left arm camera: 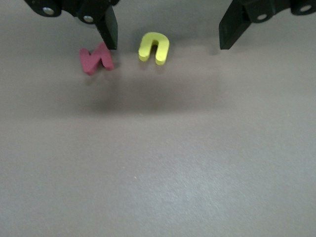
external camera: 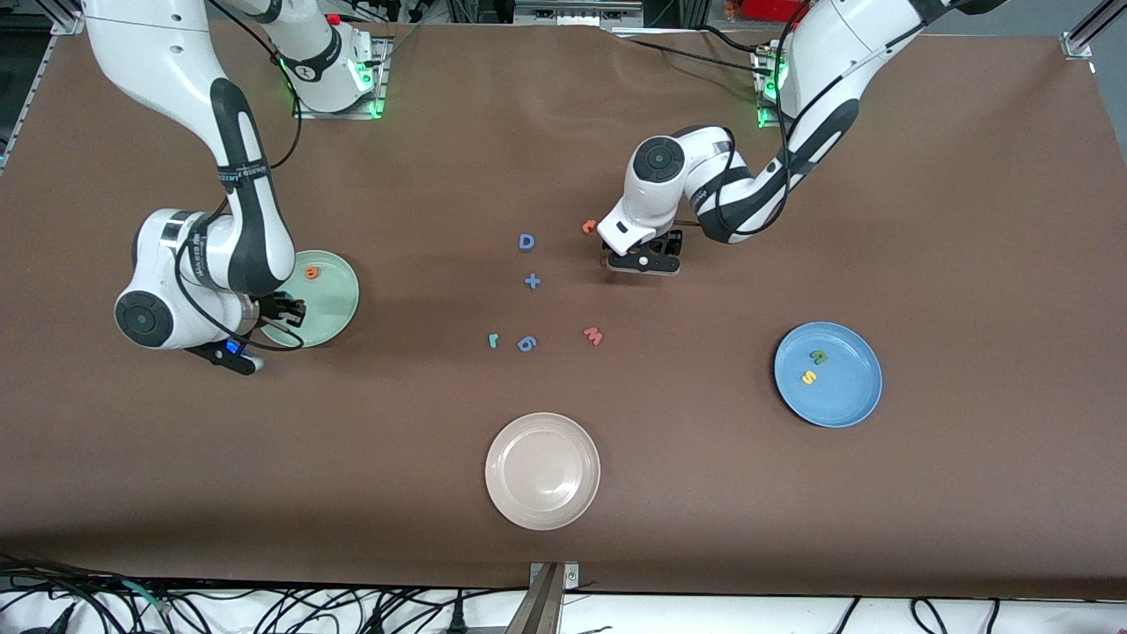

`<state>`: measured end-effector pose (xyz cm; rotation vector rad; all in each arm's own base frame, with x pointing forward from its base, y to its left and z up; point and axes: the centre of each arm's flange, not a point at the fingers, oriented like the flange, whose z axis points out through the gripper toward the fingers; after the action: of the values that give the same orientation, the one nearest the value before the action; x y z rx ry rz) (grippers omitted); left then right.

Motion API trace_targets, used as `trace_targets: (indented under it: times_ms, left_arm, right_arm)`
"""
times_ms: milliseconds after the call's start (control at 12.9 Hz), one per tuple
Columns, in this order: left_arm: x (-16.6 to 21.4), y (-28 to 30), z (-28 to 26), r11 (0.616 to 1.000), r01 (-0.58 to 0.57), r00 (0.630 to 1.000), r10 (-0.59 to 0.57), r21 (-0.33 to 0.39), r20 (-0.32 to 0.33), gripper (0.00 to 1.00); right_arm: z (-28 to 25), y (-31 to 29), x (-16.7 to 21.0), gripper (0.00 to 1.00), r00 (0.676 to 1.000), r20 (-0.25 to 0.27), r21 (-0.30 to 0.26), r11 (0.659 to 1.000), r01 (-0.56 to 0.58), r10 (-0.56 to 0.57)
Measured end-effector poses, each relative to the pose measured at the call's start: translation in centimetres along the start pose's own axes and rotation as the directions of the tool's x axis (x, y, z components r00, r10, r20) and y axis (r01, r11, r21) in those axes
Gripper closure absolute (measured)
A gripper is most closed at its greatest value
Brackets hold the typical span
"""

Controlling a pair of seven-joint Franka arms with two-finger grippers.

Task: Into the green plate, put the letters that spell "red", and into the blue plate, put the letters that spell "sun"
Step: 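Grasp the yellow u with the left gripper while the right gripper places the p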

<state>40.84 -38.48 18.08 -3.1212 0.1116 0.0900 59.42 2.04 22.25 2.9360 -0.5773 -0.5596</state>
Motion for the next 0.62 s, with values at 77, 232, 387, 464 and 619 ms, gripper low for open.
trace_targets:
  times_ms: [77, 232, 387, 464, 619]
  left_arm:
    - [-0.3, 0.3, 0.0, 1.000, 0.005, 1.000, -0.005, 0.000, 0.000, 0.15]
    - [-0.5, 0.7, 0.0, 1.000, 0.013, 1.000, -0.013, -0.003, -0.015, 0.21]
    - [-0.6, 0.8, 0.0, 1.000, 0.022, 0.999, -0.022, 0.002, -0.045, 0.23]
    - [-0.6, 0.8, 0.0, 1.000, 0.025, 0.998, -0.025, 0.006, -0.057, 0.24]
    - [-0.7, 0.8, 0.1, 0.999, 0.034, 0.998, -0.033, 0.008, -0.059, 0.28]
  right_arm:
    - [1.4, 0.8, 0.1, 0.67, 1.000, -0.009, 0.000, 1.000, 0.008, -0.008]
    - [3.9, 2.8, 0.2, 0.67, 1.000, -0.017, 0.000, 1.000, 0.025, -0.025]
    - [4.9, 3.9, 0.3, 0.67, 1.000, -0.010, 0.000, 1.000, 0.024, -0.024]
    - [4.9, 4.0, 0.3, 0.67, 1.000, -0.009, 0.001, 1.000, 0.024, -0.024]
    - [4.9, 3.9, 0.3, 0.67, 1.000, -0.008, 0.007, 1.000, 0.022, -0.022]
